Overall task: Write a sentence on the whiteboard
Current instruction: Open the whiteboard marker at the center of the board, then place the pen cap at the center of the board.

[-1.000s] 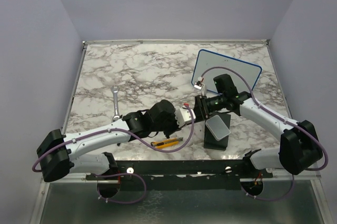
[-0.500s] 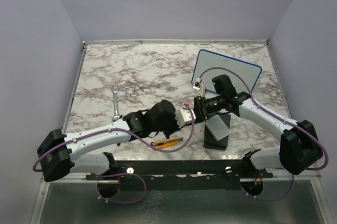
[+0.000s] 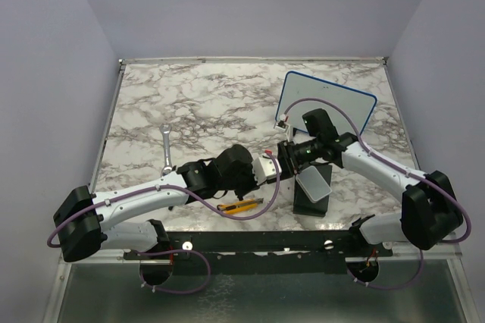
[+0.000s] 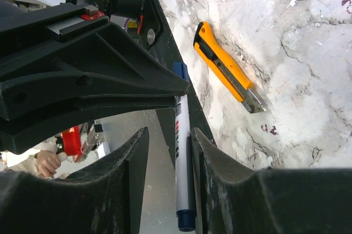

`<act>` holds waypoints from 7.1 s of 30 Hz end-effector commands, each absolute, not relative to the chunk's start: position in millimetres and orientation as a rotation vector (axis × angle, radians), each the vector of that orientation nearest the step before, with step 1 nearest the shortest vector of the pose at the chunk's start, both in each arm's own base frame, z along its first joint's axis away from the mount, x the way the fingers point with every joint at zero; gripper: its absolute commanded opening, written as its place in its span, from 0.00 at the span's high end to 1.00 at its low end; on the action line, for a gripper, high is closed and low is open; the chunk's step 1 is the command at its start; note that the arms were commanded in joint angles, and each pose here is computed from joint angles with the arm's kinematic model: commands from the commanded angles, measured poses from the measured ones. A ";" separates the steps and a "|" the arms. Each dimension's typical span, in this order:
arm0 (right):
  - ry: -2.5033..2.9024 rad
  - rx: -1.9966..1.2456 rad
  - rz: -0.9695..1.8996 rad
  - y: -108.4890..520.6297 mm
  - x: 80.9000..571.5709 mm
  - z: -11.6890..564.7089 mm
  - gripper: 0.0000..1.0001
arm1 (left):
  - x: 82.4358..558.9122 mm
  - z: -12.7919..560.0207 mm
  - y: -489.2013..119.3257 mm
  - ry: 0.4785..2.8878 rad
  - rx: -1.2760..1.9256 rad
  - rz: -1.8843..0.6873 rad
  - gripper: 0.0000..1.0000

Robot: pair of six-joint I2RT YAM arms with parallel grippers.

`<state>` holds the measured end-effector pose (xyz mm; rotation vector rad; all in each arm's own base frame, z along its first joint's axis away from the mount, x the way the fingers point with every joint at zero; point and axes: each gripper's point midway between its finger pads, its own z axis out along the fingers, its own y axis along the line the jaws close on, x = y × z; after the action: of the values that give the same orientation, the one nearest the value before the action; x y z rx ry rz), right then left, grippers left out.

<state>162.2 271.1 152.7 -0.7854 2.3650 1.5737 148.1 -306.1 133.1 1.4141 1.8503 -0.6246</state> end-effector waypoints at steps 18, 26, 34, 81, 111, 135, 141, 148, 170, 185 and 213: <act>2.376 -0.783 1.512 273.7 165.8 146.1 0.99 | 147.2 134.7 -309.9 1.849 1.431 -0.627 0.93; 2.254 -0.602 1.224 265.0 206.3 161.6 1.00 | 189.9 174.9 -291.4 1.857 1.108 -0.517 0.11; 1.912 -0.318 1.035 245.5 252.9 210.1 1.00 | 244.8 264.2 -271.1 1.759 0.404 -0.798 0.05; 1.473 -0.266 0.904 272.7 262.4 267.9 1.00 | 303.2 280.3 -288.2 1.572 -0.774 -1.626 0.67; 1.536 -0.232 0.838 265.9 254.9 252.0 1.00 | 316.9 242.0 -252.9 1.488 -1.069 -1.530 1.00; 1.622 -0.217 0.816 255.2 245.1 229.9 1.00 | 323.8 232.6 -233.5 1.442 -1.116 -1.438 1.00; 1.625 -0.215 0.818 254.5 243.8 229.2 1.00 | 323.0 231.8 -225.5 1.416 -1.133 -1.418 1.00; 1.622 -0.212 0.820 253.9 243.3 229.3 1.00 | 324.0 228.9 -226.7 1.428 -1.127 -1.409 1.00; 1.650 -0.213 0.812 246.8 235.4 223.3 1.00 | 329.6 218.8 -203.1 1.395 -1.178 -1.336 1.00; 1.655 -0.142 0.642 202.5 234.8 237.8 1.00 | 304.8 171.3 -166.6 1.793 -0.881 -0.933 1.00; 1.705 -0.139 0.583 192.5 233.7 227.7 1.00 | 221.8 40.3 -243.9 2.587 0.024 -0.481 0.99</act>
<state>234.3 193.9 234.7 -0.1436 1.6872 0.5878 221.6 -243.6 47.4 -0.0322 2.5719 -0.5493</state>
